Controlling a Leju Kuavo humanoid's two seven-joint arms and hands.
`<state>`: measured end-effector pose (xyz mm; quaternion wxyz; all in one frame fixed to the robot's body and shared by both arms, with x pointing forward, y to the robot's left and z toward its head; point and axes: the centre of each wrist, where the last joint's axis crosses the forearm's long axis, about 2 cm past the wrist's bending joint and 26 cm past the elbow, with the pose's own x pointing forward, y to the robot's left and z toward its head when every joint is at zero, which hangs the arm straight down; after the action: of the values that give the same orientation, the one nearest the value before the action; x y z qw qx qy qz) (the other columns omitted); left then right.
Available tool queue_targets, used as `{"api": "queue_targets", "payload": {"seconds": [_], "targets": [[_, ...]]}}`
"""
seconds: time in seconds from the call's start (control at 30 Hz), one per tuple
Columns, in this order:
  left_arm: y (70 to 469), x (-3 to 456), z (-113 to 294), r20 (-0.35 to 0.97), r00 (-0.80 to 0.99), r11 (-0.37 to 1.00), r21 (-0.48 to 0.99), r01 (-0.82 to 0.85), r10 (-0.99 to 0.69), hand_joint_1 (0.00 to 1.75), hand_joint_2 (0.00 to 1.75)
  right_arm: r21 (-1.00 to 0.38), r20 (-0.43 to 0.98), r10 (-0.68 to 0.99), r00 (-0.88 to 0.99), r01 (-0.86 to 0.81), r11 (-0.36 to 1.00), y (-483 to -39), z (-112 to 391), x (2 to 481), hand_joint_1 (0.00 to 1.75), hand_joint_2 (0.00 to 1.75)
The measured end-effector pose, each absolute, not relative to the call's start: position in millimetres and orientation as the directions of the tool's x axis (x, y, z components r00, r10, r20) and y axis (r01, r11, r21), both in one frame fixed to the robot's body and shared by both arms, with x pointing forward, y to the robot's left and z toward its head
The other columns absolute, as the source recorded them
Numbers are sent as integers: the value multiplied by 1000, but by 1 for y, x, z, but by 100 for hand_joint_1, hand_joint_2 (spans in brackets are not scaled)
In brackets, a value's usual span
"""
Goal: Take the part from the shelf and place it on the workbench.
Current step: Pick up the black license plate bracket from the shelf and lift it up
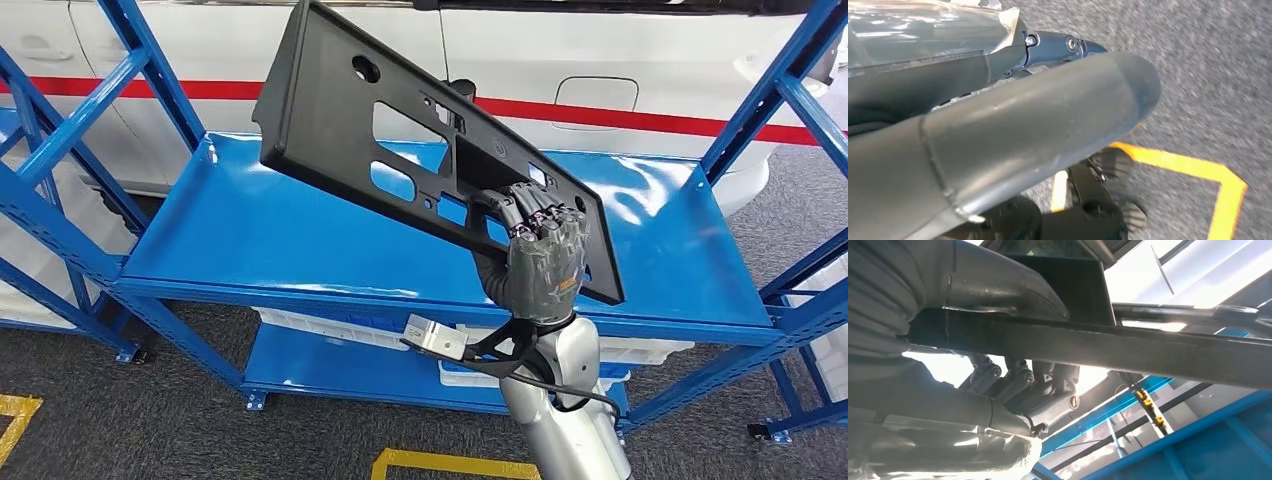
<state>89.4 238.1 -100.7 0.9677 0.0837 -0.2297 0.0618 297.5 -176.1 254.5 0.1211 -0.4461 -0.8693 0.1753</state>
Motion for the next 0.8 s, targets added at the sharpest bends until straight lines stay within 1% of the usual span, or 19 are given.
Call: {"api": "queue_targets", "payload": {"seconds": [0.37,0.8], "targets": [[241,83,-102,422,903,976,151,-160,83,0,0,-417,110,810,-576,713,564,-170,249,294,175,175],[243,80,-103,414,906,974,155,-162,85,0,0,-409,123,804,-581,709,575,-165,250,293,175,175]]}}
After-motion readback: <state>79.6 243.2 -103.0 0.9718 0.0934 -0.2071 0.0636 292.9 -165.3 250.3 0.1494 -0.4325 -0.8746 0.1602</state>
